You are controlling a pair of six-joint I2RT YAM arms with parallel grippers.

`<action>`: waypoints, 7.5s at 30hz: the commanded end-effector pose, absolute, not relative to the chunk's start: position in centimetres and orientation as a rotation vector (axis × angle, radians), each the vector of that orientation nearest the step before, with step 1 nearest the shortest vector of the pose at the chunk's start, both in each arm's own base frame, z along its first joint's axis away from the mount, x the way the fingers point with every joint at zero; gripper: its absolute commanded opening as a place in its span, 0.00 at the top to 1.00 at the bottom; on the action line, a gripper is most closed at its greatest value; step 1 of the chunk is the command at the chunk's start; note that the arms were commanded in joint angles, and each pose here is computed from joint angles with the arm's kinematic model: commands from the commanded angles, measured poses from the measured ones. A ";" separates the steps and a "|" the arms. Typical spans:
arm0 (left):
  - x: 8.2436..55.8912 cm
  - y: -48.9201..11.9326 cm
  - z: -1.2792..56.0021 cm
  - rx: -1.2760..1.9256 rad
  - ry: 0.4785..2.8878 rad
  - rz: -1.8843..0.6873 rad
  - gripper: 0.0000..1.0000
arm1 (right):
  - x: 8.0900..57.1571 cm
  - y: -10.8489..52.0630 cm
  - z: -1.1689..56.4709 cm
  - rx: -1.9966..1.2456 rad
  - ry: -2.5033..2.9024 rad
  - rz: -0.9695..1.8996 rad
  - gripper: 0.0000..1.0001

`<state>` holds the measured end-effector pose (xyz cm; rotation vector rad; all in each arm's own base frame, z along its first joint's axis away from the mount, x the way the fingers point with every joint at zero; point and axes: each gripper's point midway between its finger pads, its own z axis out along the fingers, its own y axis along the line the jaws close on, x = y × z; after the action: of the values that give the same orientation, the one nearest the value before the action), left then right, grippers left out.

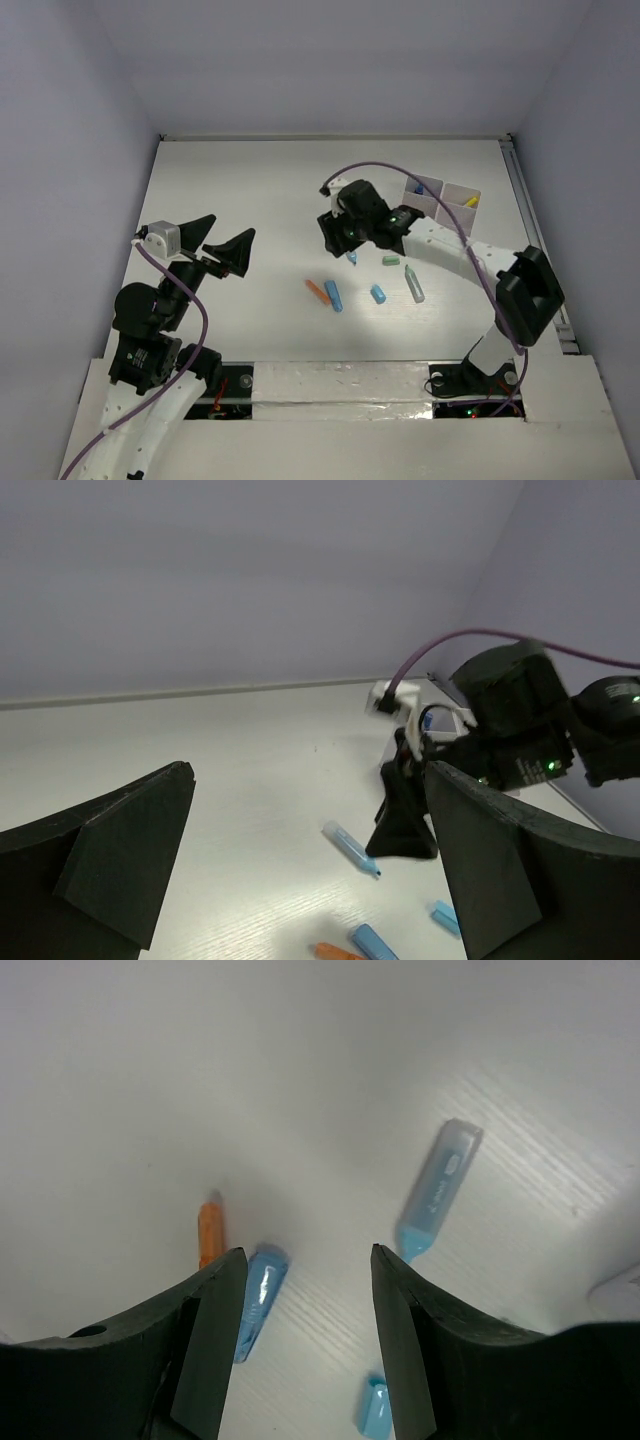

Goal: Sort the stationery into containers
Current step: Pick up the stationery from the center of the board, then place the stationery in the storage box, then pick up the stationery from the center of the board, then place the stationery in the storage box.

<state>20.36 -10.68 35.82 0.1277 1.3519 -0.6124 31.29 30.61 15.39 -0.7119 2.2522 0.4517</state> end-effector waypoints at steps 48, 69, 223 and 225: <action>19.0 -10.5 38.6 0.135 1.248 -0.637 0.01 | 39.5 17.9 23.4 0.080 1.925 0.212 0.97; 18.6 -10.6 38.8 0.142 1.239 -0.649 0.01 | 39.5 -1.0 21.8 0.647 1.639 -0.116 0.99; 18.6 -11.2 38.5 0.173 1.248 -0.664 0.01 | 39.8 -3.6 19.9 0.720 1.496 -0.134 0.88; 18.6 -11.2 38.5 0.173 1.250 -0.664 0.01 | 39.9 -3.8 19.5 0.727 1.498 -0.156 0.87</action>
<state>19.42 -11.20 36.27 0.1592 1.3288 -0.6473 39.51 -2.38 17.84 0.6700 1.6100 -0.1226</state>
